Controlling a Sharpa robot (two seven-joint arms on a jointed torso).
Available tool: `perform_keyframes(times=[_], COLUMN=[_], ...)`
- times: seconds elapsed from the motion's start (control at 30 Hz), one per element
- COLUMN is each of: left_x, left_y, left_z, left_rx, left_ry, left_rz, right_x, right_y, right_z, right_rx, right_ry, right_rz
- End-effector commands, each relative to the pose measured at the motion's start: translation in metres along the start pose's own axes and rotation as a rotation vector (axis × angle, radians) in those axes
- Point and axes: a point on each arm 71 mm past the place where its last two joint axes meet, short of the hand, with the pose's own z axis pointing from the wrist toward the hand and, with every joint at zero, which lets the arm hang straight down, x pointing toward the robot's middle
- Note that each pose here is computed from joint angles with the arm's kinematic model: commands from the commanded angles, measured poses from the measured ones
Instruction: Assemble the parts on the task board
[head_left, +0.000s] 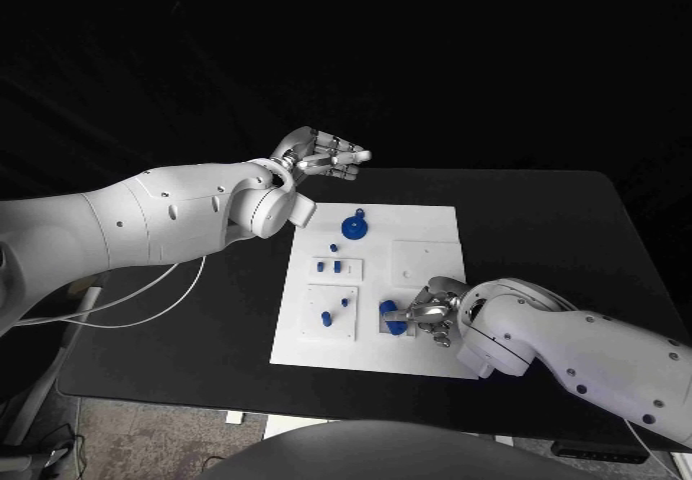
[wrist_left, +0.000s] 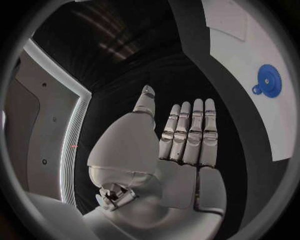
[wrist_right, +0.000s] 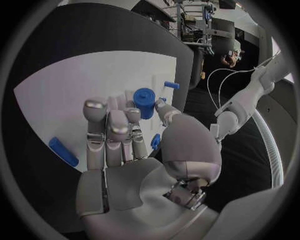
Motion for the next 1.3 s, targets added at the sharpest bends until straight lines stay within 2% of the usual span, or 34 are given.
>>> perform_keyframes(times=[0.03,0.33,0.73,1.3], left_x=[0.0024,0.0023,0.0013,-0.0002], left_y=[-0.002,-0.0018,-0.0015,-0.0007], left_z=[0.0007,0.0007,0.0005,0.0001], left_rx=[0.008,0.006,0.003,-0.001], left_ry=[0.014,0.014,0.012,0.01], left_rz=[-0.011,-0.011,-0.01,-0.01], right_x=[0.0,-0.002,-0.005,-0.001], right_y=[0.001,0.0,-0.005,-0.011], right_z=[0.0,0.0,-0.006,-0.014], right_rx=[-0.019,-0.032,-0.076,-0.089], right_ry=[-0.011,-0.031,-0.019,0.041], right_rz=[-0.015,-0.007,-0.011,-0.086])
